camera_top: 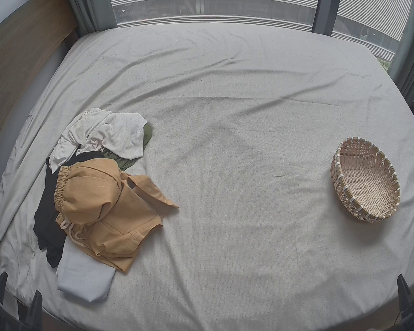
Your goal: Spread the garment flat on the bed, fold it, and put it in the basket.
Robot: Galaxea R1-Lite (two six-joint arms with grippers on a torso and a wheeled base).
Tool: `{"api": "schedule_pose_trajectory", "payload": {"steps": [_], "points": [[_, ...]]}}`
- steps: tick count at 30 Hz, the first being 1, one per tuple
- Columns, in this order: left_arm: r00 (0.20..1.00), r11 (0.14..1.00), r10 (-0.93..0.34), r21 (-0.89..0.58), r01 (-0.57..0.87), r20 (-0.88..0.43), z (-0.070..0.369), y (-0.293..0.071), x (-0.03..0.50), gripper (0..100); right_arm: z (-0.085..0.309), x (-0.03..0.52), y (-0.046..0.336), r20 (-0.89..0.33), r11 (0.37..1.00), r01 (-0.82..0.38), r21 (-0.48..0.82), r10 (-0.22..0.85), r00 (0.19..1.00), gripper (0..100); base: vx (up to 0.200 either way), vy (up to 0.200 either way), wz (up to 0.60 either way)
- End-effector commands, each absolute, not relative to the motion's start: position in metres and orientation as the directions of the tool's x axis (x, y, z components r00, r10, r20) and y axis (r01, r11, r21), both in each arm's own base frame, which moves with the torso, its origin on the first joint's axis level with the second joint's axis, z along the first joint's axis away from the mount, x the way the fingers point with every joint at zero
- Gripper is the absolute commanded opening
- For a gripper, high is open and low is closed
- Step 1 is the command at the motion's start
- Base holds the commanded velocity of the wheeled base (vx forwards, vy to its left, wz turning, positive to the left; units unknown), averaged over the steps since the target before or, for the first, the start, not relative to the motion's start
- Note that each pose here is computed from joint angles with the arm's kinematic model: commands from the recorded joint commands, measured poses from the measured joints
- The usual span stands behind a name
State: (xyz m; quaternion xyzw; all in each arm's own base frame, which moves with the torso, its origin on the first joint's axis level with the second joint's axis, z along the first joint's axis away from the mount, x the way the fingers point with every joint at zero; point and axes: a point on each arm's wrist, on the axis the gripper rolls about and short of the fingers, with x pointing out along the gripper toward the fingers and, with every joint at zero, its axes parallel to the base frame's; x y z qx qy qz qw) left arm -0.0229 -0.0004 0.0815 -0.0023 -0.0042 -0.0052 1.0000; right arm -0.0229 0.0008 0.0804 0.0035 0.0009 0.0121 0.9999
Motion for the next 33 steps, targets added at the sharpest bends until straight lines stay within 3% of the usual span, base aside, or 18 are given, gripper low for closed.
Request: {"api": "schedule_pose_trajectory", "payload": {"steps": [1,7,19,25,33], "points": [[1.000,1.000,-0.014,0.000,0.014,0.008,0.076,-0.001,-0.023,100,0.075,-0.022,0.001,-0.012,1.000,-0.024,0.006,0.025,1.000,100,0.000,0.000,0.00],[0.992,1.000,-0.021,0.017,0.020,0.121,0.109,-0.001,-0.032,100,0.075,-0.022,0.001,-0.012,1.000,-0.024,0.008,0.025,1.000,100,0.000,0.000,0.00],[0.975,0.974,-0.222,-0.062,0.220,-0.030,0.127,-0.001,-0.017,100,0.075,-0.022,0.001,-0.012,1.000,-0.024,0.008,0.025,1.000,100,0.000,0.000,0.00],[0.951,0.927,-0.289,-0.279,0.250,-0.109,0.167,-0.005,0.010,100,0.075,-0.022,0.001,-0.014,1.000,-0.024,0.007,0.025,1.000,100,0.000,0.000,0.00],[0.918,0.886,-0.347,-0.389,0.253,-0.194,0.175,-0.012,0.045,100,0.075,-0.022,0.001,-0.014,1.000,-0.024,0.005,0.025,1.000,100,0.000,0.000,0.00]]}}
